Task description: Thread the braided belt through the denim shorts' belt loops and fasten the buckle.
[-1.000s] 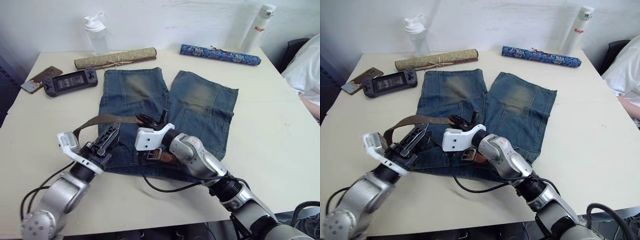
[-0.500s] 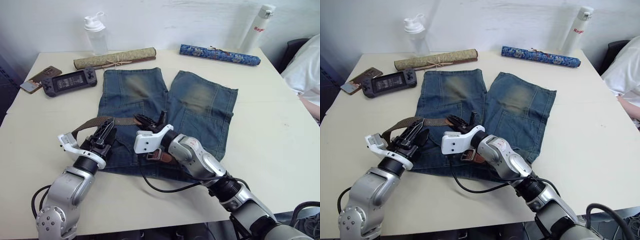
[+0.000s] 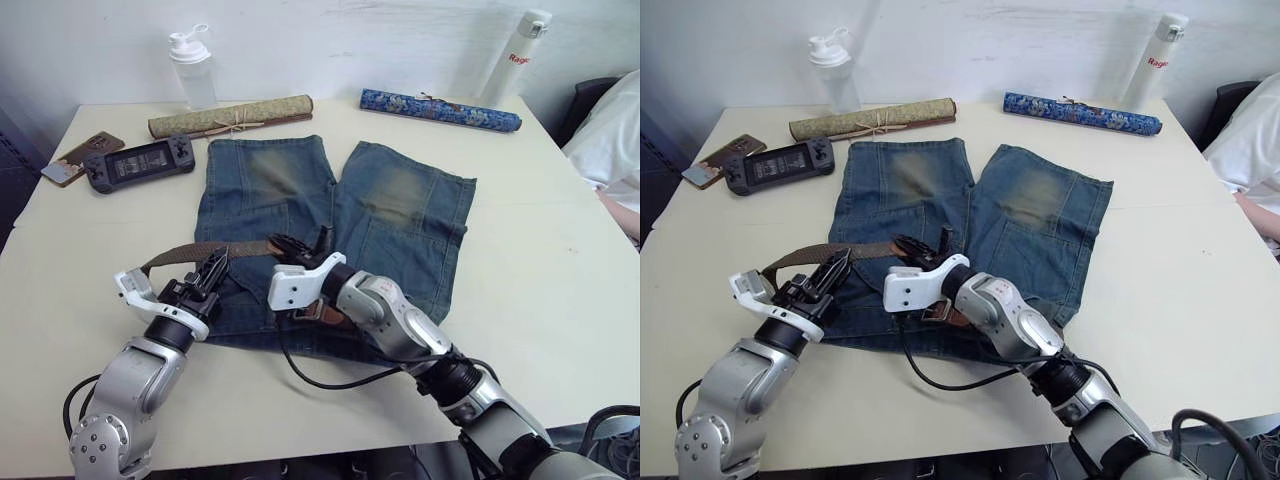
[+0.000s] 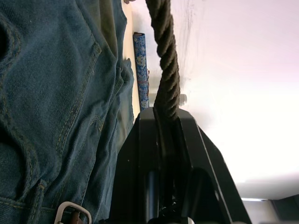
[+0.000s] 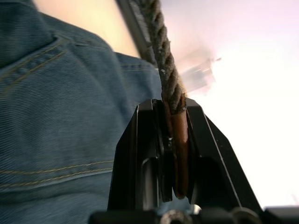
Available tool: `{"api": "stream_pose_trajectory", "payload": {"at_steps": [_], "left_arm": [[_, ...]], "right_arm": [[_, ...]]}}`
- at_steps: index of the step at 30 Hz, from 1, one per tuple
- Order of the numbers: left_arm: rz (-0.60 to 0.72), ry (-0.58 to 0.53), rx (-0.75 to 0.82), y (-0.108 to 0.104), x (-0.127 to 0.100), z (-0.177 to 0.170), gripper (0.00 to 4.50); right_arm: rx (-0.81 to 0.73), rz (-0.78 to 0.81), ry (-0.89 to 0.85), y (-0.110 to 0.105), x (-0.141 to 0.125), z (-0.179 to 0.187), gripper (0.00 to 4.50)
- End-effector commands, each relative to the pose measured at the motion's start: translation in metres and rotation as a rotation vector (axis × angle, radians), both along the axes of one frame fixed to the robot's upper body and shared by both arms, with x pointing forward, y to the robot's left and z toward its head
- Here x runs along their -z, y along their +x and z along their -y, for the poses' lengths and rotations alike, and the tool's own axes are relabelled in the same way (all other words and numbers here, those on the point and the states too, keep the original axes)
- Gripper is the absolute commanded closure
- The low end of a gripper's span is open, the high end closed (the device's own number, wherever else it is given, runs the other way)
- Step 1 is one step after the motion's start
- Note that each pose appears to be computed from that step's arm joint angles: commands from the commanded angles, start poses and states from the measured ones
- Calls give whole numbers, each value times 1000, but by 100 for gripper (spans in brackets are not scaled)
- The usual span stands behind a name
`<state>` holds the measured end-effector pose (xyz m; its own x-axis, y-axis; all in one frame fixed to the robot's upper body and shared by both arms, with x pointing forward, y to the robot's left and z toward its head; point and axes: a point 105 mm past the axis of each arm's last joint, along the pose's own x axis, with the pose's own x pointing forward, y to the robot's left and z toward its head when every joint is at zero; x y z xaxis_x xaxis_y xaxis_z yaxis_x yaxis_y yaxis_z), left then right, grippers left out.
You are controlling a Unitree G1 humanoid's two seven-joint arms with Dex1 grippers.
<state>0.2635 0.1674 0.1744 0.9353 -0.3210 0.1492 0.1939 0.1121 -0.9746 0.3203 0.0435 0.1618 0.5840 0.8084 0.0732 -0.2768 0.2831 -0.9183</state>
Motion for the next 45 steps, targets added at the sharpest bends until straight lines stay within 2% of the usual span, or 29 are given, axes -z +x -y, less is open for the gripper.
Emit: {"api": "stream_pose_trajectory", "payload": {"at_steps": [1, 2, 3, 7, 9, 10, 11, 13, 16, 20, 22, 25, 29, 36, 40, 45], "left_arm": [[68, 1, 24, 0, -15, 4, 450], [82, 10, 35, 0, -17, 5, 450], [87, 31, 50, 0, -18, 7, 450], [93, 51, 52, -1, -21, 7, 450], [95, 68, 41, -1, -21, 3, 450], [97, 75, 28, -1, -22, -1, 450], [99, 80, 20, -2, -22, -4, 450], [114, 123, 12, -6, -20, -14, 450], [127, 221, 82, -23, -9, -20, 450], [60, 310, 183, -45, 18, -29, 450], [20, 354, 200, -49, 31, -34, 450], [-7, 435, 173, -42, 43, -39, 450], [-8, 446, 107, -34, 47, -48, 450], [-10, 479, 86, -32, 48, -51, 450], [2, 485, 53, -31, 41, -60, 450], [32, 546, 61, -32, 31, -64, 450]], "right_arm": [[-10, -28, 106, -4, -18, 2, 401], [0, -34, 123, -2, -20, 5, 351], [-7, -65, 143, -3, -22, 7, 326], [-32, -196, 206, -3, -27, 20, 137], [-45, -279, 234, -5, -28, 30, 18], [-63, -337, 248, -9, -28, 38, 8], [-80, -377, 254, -12, -29, 42, 8], [-144, -576, 255, -27, -24, 60, 8], [-263, -826, 268, -53, -31, 83, 8], [-329, -982, 317, -64, -45, 97, 8], [-325, -1008, 319, -65, -47, 102, 8], [-303, -1017, 338, -63, -49, 104, 8], [-288, -1026, 361, -63, -49, 104, 8], [-284, -1060, 382, -69, -46, 103, 8], [-278, -1073, 390, -70, -44, 104, 8], [-279, -1082, 390, -71, -42, 102, 8]]}}
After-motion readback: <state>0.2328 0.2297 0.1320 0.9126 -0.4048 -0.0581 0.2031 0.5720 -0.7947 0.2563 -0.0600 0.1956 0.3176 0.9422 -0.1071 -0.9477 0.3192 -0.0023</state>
